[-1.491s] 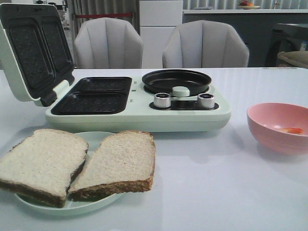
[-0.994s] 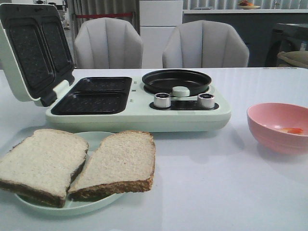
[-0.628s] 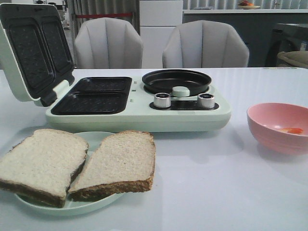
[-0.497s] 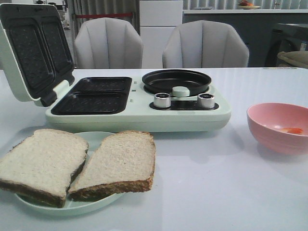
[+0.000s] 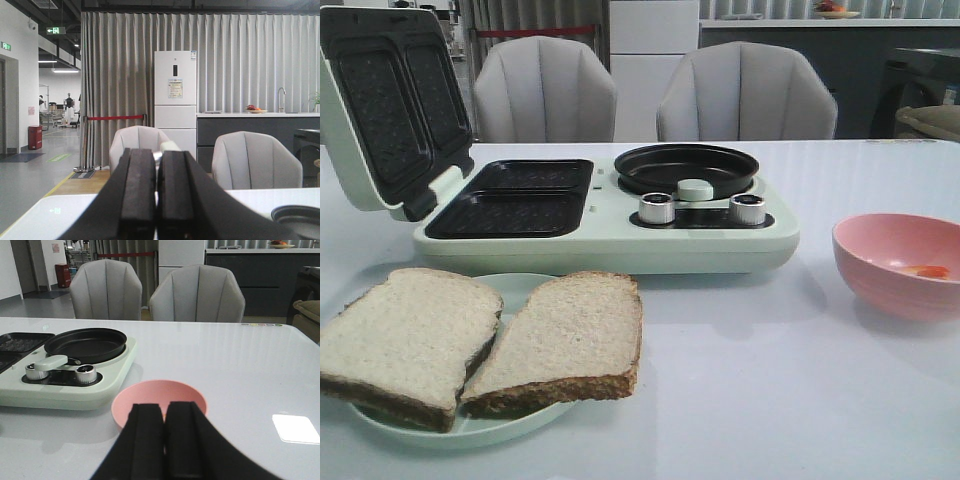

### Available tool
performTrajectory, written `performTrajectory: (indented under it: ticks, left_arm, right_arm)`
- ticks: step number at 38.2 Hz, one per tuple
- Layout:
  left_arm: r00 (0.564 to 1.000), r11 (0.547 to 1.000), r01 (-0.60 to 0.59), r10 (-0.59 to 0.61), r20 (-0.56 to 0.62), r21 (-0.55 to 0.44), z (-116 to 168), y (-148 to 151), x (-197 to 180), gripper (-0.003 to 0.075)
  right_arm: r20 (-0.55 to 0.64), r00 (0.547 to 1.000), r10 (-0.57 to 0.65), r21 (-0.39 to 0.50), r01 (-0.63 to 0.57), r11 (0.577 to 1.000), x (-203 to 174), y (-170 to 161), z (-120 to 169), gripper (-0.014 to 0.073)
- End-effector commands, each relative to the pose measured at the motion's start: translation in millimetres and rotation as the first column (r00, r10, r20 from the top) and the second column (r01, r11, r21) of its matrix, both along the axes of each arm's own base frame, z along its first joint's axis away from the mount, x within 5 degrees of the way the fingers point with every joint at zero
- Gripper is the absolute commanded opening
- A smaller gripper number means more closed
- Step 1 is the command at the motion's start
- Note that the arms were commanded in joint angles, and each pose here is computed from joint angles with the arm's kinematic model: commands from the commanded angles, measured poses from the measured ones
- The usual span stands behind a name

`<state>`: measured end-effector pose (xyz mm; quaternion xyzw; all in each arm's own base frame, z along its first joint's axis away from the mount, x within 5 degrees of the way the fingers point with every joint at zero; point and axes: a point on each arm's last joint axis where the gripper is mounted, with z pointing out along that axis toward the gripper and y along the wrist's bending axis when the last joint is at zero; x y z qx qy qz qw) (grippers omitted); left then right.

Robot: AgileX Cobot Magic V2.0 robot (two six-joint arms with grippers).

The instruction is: Make breakfast with bread and shrimp

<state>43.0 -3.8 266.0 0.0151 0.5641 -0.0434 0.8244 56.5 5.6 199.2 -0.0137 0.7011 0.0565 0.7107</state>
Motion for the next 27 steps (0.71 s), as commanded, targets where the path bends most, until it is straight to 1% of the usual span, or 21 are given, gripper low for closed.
performTrajectory:
  ticks: [1, 6, 9, 10, 15, 27]
  left_arm:
    - [0.999, 1.0, 0.002, -0.002, 0.047, -0.012, 34, 1, -6, 0.0113]
    - [0.994, 1.0, -0.007, 0.006, -0.107, -0.003, 50, 1, 2, 0.0113]
    - [0.982, 1.0, -0.01, 0.01, -0.189, 0.003, 53, 1, 8, 0.0113]
    - [0.98, 1.0, -0.01, 0.01, -0.201, 0.004, 54, 0, 10, 0.0113]
    - [0.972, 1.0, -0.01, 0.011, -0.236, 0.007, 52, 0, 17, 0.0113]
    - [0.976, 1.0, -0.005, 0.002, -0.216, -0.01, 55, 0, 19, 0.0113]
  right_arm:
    - [0.109, 0.994, -0.004, 0.001, 0.004, 1.0, -2, 0, 11, 0.0143]
    - [0.109, 0.994, -0.004, 0.001, 0.004, 1.0, -2, 0, 11, 0.0143]
    - [0.109, 0.994, -0.004, 0.001, 0.004, 1.0, -2, 0, 11, 0.0143]
    - [0.109, 0.994, -0.004, 0.001, 0.004, 1.0, -2, 0, 11, 0.0143]
    - [0.109, 0.994, -0.004, 0.001, 0.004, 1.0, -2, 0, 11, 0.0143]
    - [0.109, 0.994, -0.004, 0.001, 0.004, 1.0, -2, 0, 11, 0.0143]
